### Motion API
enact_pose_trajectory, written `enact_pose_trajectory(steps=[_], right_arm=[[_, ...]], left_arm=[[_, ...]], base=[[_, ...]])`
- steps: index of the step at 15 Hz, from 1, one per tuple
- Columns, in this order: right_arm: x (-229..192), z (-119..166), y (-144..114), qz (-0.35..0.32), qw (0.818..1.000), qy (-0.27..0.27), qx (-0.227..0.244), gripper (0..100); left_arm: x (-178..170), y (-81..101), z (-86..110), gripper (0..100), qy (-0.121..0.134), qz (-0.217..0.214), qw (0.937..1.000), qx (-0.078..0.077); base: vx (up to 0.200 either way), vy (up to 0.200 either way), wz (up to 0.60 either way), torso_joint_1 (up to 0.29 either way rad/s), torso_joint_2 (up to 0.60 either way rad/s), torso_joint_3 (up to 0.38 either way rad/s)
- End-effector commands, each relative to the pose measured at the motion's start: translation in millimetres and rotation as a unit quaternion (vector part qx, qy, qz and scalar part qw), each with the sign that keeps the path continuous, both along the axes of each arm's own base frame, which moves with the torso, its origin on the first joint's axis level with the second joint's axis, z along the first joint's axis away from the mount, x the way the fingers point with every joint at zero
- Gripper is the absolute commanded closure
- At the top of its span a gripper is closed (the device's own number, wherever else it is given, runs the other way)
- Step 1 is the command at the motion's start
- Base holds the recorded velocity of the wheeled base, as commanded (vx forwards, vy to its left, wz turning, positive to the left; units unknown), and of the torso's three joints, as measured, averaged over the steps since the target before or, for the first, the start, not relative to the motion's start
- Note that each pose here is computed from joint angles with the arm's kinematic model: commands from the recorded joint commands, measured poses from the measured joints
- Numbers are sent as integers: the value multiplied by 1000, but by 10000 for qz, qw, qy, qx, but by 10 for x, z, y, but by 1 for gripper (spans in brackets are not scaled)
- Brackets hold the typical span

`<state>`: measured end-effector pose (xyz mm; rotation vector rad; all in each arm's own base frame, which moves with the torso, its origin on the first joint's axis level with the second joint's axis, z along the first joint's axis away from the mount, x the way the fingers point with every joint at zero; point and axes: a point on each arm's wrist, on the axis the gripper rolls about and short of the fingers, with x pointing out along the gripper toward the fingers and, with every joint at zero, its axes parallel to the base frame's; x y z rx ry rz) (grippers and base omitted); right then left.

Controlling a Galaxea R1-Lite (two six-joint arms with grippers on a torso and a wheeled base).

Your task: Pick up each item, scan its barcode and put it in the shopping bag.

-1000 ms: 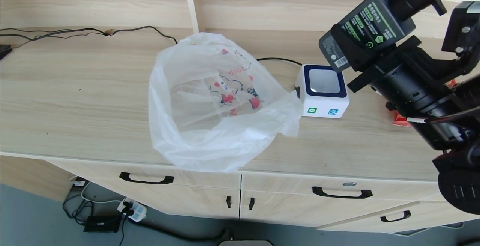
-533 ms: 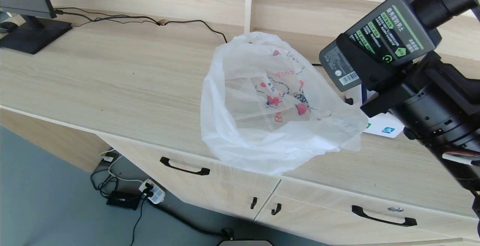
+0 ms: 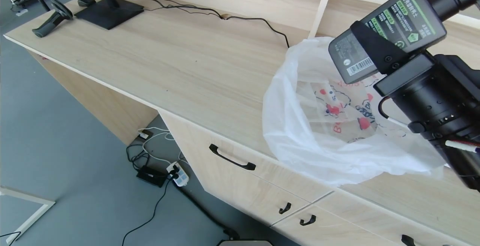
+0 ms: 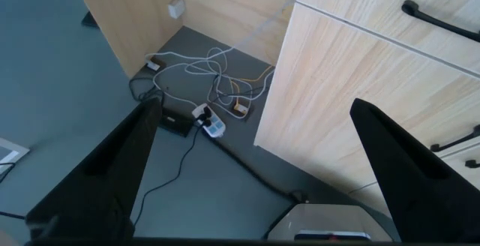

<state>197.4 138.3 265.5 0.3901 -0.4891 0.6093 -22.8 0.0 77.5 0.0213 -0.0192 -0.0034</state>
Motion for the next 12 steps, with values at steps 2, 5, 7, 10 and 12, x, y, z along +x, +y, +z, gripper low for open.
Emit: enact_pose_trajectory(steps=[2, 5, 7, 10, 12], right_arm=[[87, 168, -200, -252, 9984, 377, 346, 100], [58, 47, -348, -335, 9934, 1013, 425, 100], [56, -107, -345, -247, 9898, 1364, 336, 100], [74, -317, -330, -174, 9812, 1907, 243, 100], [75, -380, -297, -2, 9713, 2346, 381, 100]], left_arm=[[0, 0, 0, 0, -4, 3, 10000, 1], [0, 0, 2, 0, -12, 3, 10000, 1], [0, 0, 2, 0, -12, 3, 10000, 1], [0, 0, 2, 0, -12, 3, 10000, 1], [0, 0, 2, 0, -12, 3, 10000, 9]], base=[[0, 0, 0, 0, 0, 0], [0, 0, 0, 0, 0, 0], [0, 0, 0, 0, 0, 0], [0, 0, 0, 0, 0, 0], [0, 0, 0, 0, 0, 0]])
